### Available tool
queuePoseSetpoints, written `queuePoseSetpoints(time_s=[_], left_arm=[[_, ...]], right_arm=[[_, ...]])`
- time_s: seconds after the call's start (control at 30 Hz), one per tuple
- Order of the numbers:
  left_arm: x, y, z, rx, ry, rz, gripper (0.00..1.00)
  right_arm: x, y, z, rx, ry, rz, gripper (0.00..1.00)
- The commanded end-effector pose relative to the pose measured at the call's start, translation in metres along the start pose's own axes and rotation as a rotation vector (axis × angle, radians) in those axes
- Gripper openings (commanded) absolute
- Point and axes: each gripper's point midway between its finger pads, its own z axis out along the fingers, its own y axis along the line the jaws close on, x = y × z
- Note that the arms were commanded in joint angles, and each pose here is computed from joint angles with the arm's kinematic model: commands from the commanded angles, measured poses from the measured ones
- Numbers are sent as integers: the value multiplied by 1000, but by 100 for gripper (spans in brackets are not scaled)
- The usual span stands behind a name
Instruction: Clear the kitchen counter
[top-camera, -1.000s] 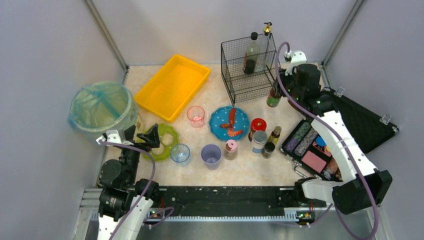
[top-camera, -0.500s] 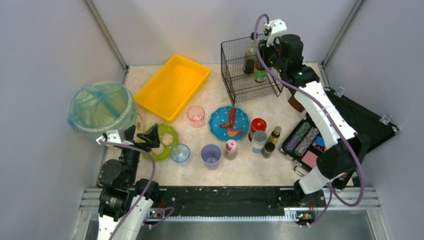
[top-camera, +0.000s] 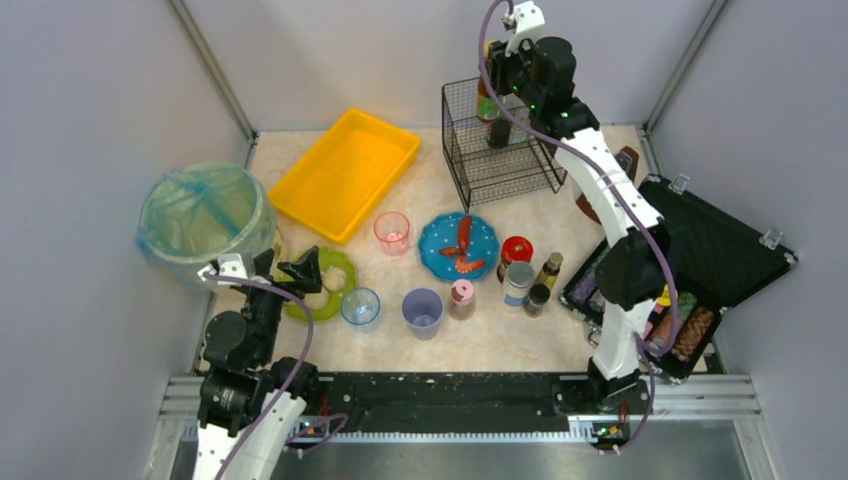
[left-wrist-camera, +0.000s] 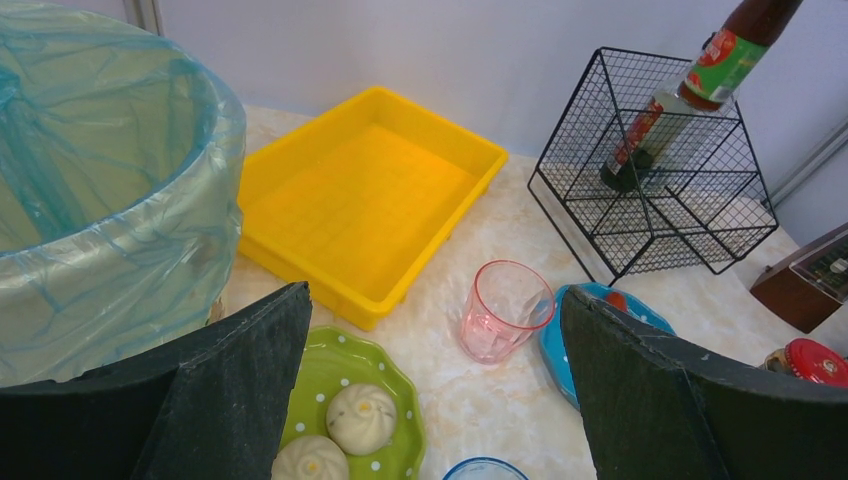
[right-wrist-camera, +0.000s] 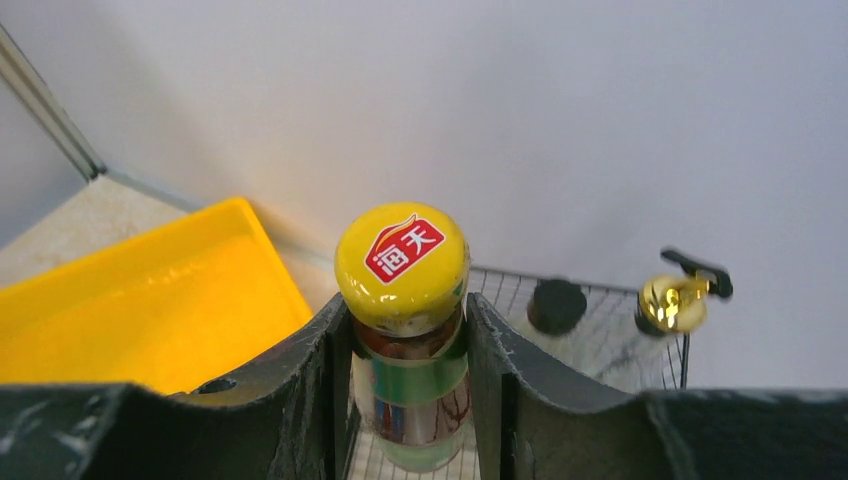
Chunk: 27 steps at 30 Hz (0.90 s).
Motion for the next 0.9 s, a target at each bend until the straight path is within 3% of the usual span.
queuePoseSetpoints(time_s=[0.0, 0.3, 0.87], left_arm=[[-1, 0, 5, -6, 7, 13, 99], [5, 1, 10, -14, 32, 23, 99], [2, 1, 7, -8, 15, 19, 99]], right_arm=[[-119, 9, 2, -36, -378, -33, 0], [-98, 7, 52, -26, -411, -49, 0], [36, 10, 97, -22, -173, 16, 0]])
